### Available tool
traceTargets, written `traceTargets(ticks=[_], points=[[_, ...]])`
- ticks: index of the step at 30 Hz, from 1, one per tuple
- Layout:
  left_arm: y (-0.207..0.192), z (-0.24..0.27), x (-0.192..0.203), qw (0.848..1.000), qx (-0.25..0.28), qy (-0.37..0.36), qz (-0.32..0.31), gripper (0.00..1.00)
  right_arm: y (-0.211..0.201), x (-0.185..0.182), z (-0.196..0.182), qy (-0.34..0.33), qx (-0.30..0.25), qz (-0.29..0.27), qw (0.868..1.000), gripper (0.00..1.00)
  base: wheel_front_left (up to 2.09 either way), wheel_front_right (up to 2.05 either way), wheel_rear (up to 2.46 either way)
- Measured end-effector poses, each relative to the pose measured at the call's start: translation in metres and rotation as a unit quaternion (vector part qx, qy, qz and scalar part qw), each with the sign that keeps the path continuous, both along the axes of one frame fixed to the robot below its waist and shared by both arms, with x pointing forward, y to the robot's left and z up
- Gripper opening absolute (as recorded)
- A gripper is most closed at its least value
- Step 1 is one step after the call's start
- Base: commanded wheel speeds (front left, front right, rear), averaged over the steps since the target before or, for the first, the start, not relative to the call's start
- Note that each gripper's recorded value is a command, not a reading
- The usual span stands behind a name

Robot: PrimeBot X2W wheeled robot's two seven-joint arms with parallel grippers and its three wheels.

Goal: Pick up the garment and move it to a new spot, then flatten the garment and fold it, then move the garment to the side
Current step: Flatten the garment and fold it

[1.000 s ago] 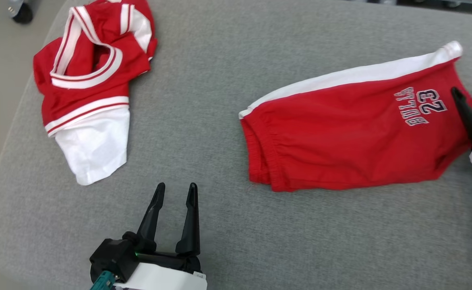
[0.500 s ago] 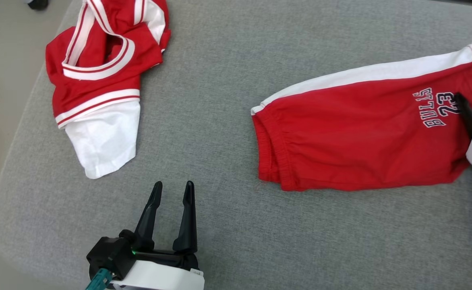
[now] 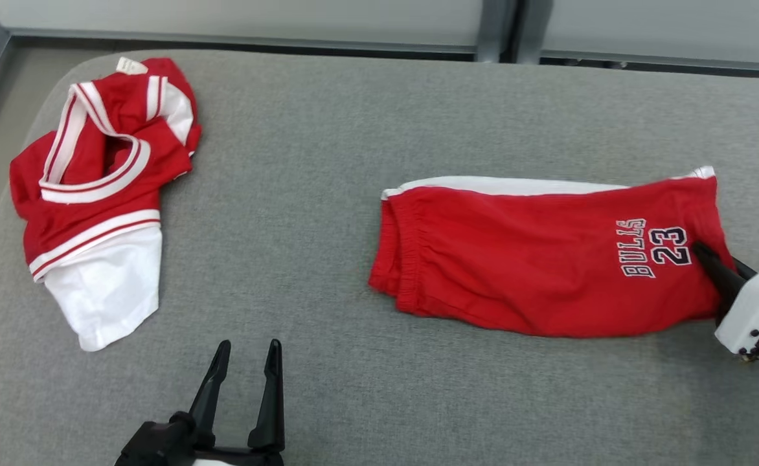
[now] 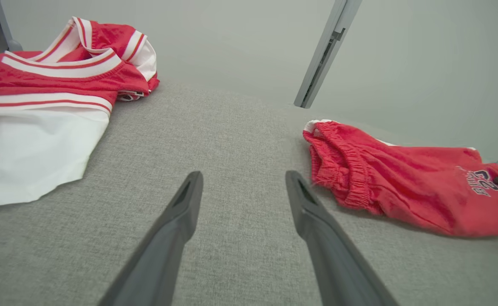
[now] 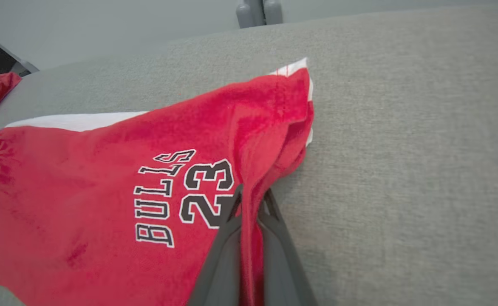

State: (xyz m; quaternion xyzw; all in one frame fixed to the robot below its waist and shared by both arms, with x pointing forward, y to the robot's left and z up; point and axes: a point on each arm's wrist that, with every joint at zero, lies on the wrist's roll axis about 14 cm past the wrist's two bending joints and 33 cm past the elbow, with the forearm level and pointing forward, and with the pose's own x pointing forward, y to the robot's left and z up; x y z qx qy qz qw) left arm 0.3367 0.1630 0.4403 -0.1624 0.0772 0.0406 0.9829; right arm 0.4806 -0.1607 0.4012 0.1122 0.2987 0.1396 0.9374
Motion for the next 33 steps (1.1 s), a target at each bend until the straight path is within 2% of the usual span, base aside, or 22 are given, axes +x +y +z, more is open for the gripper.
traceTargets(ticks=[4,6,11,14,17,20,23,27,33], points=[[-0.009,0.001,-0.005,1.0,0.002,-0.002,-0.022,1.0,-0.047,-0.016,0.011,-0.003,0.005,-0.066,0.998,0.0,0.0,0.0,0.0],[-0.012,0.0,-0.006,1.0,0.001,-0.002,-0.026,1.0,-0.059,-0.019,0.012,-0.004,0.002,-0.082,0.997,0.0,0.0,0.0,0.0],[-0.02,0.002,-0.008,0.999,-0.003,-0.006,-0.039,1.0,-0.121,-0.031,0.023,-0.012,-0.029,-0.147,0.989,0.0,0.0,0.0,0.0],[-0.02,0.001,-0.009,0.999,-0.008,-0.004,-0.034,1.0,-0.145,-0.023,0.04,-0.035,-0.048,-0.162,0.985,0.0,0.0,0.0,0.0],[-0.018,0.0,-0.012,1.0,-0.012,-0.001,-0.029,1.0,-0.144,-0.012,0.067,-0.072,-0.058,-0.144,0.985,0.0,0.0,0.0,0.0],[-0.017,-0.002,-0.015,1.0,-0.015,0.002,-0.027,1.0,-0.119,-0.003,0.091,-0.101,-0.06,-0.097,0.988,0.0,0.0,0.0,0.0],[-0.016,-0.001,-0.017,1.0,-0.015,0.002,-0.024,1.0,-0.068,-0.003,0.1,-0.11,-0.048,-0.025,0.992,0.0,0.0,0.0,0.0],[-0.013,0.0,-0.018,1.0,-0.016,0.0,-0.017,1.0,0.015,-0.018,0.09,-0.09,-0.012,0.074,0.993,0.0,0.0,0.0,0.0],[-0.008,-0.002,-0.018,1.0,-0.02,0.003,-0.008,1.0,0.094,-0.02,0.074,-0.073,0.016,0.14,0.987,0.0,0.0,0.0,0.0]])
